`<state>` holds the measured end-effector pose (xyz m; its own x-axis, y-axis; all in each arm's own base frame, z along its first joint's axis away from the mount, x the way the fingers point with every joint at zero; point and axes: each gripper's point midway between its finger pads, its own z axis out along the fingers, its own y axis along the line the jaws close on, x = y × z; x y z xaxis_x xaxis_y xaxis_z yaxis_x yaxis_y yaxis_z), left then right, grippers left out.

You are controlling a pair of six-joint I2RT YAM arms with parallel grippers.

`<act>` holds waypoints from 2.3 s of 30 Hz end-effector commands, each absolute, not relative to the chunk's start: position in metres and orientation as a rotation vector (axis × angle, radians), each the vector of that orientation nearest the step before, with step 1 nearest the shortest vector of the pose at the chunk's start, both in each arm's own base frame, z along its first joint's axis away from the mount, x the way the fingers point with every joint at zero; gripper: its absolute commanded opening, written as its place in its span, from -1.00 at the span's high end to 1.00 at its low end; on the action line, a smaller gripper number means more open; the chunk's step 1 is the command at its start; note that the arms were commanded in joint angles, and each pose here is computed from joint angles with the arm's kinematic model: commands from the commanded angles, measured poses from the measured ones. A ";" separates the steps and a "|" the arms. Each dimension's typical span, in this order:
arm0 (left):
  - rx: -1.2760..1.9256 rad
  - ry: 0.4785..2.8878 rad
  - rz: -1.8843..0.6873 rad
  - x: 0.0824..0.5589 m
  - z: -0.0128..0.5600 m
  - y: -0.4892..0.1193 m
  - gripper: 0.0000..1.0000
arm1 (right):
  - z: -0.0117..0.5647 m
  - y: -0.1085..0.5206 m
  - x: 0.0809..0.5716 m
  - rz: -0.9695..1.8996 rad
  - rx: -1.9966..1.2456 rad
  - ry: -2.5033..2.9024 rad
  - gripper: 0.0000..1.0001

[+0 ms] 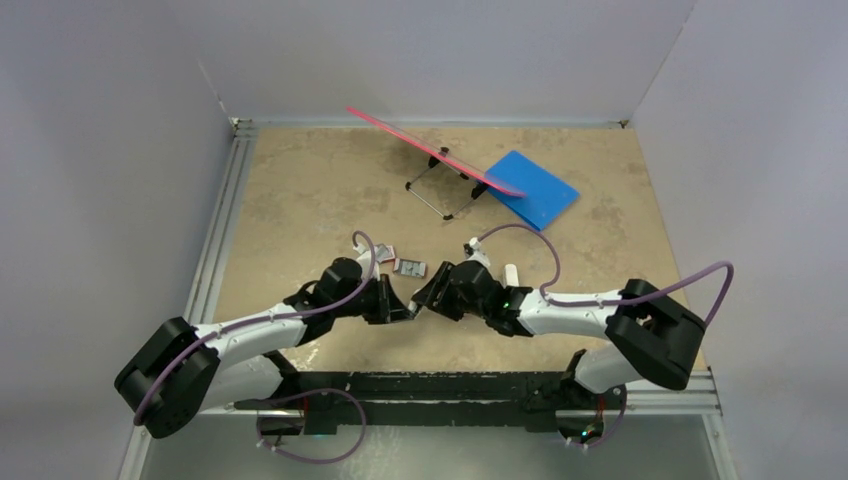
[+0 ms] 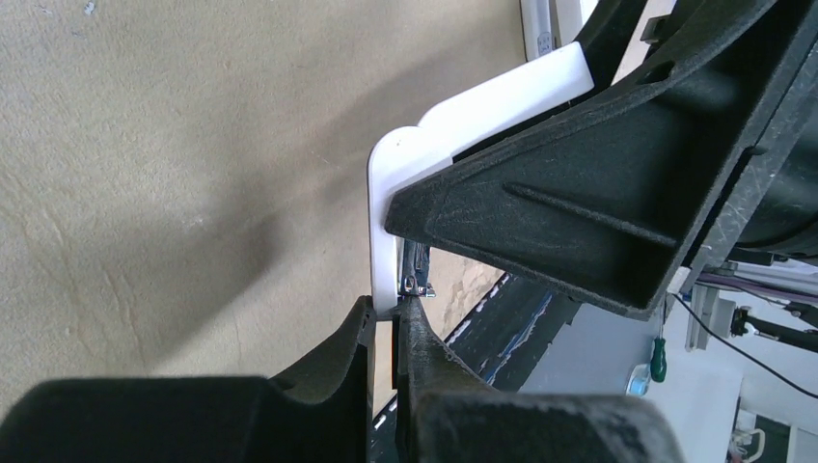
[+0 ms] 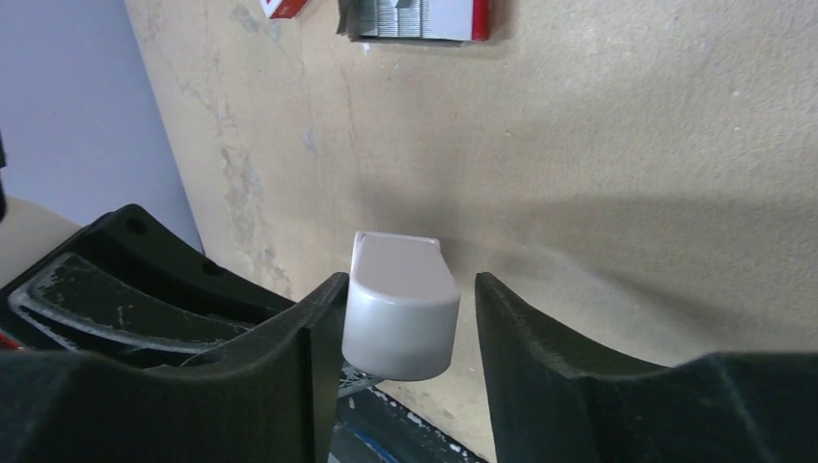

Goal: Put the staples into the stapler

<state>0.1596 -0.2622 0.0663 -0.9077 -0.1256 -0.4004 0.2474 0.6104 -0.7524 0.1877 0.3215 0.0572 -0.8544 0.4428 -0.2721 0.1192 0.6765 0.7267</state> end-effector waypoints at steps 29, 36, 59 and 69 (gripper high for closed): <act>0.081 2.370 -1.227 0.156 0.072 -0.255 0.21 | 0.066 0.333 0.209 0.896 0.441 2.378 0.45; -0.149 2.369 -0.914 0.178 0.073 -0.212 0.01 | 0.054 0.332 0.199 0.689 0.303 2.442 0.45; -0.362 2.180 -0.380 0.223 0.170 -0.133 -0.06 | 0.037 0.349 0.194 0.177 -0.099 2.558 0.32; -0.341 2.181 -0.381 0.224 0.169 -0.134 -0.06 | 0.053 0.363 0.195 0.281 -0.099 2.541 -0.07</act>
